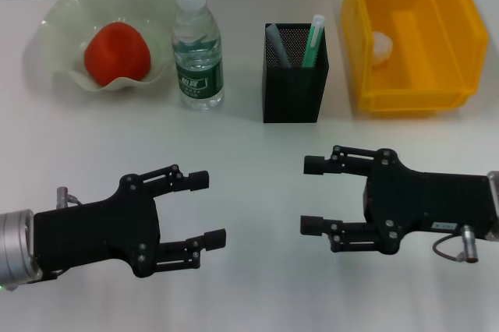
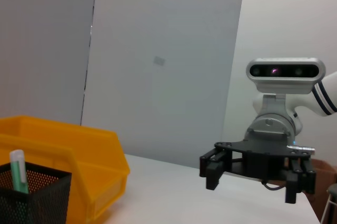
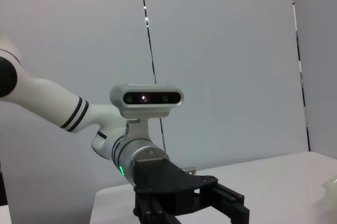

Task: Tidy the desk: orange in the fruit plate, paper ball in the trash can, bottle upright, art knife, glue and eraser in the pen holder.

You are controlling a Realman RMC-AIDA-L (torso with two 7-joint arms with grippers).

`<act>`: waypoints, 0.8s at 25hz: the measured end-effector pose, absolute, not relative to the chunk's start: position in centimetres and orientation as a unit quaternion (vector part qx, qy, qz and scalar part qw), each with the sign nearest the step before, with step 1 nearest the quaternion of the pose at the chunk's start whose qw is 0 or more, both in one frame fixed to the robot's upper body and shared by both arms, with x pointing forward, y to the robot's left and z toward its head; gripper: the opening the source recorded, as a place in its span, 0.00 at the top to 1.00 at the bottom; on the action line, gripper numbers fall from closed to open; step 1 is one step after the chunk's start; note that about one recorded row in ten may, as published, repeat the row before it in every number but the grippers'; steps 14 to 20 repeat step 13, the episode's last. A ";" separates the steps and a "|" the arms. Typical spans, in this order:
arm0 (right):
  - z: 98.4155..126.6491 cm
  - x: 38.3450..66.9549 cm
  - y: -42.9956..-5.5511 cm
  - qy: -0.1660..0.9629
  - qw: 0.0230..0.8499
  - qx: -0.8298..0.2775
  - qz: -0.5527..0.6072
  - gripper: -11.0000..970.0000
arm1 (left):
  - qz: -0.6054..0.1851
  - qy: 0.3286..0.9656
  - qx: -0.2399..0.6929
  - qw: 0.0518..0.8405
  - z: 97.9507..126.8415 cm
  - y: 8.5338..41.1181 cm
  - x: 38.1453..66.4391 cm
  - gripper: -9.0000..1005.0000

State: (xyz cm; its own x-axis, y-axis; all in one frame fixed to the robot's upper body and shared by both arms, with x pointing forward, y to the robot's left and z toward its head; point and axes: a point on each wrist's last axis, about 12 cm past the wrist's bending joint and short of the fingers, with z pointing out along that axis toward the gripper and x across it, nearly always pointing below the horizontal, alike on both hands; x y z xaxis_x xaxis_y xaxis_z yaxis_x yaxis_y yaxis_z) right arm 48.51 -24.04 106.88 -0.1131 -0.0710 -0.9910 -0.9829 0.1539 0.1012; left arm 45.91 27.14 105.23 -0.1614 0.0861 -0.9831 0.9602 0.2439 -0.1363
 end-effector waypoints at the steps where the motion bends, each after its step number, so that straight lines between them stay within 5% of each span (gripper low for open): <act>1: 106.9 48.6 -23.9 0.582 0.487 -0.454 0.467 0.21 | -0.446 0.619 0.423 0.490 105.2 27.2 45.8 0.20; 20: 106.7 48.7 -23.7 0.585 0.484 -0.452 0.468 0.21 | -0.441 0.625 0.414 0.494 104.9 27.6 45.4 0.20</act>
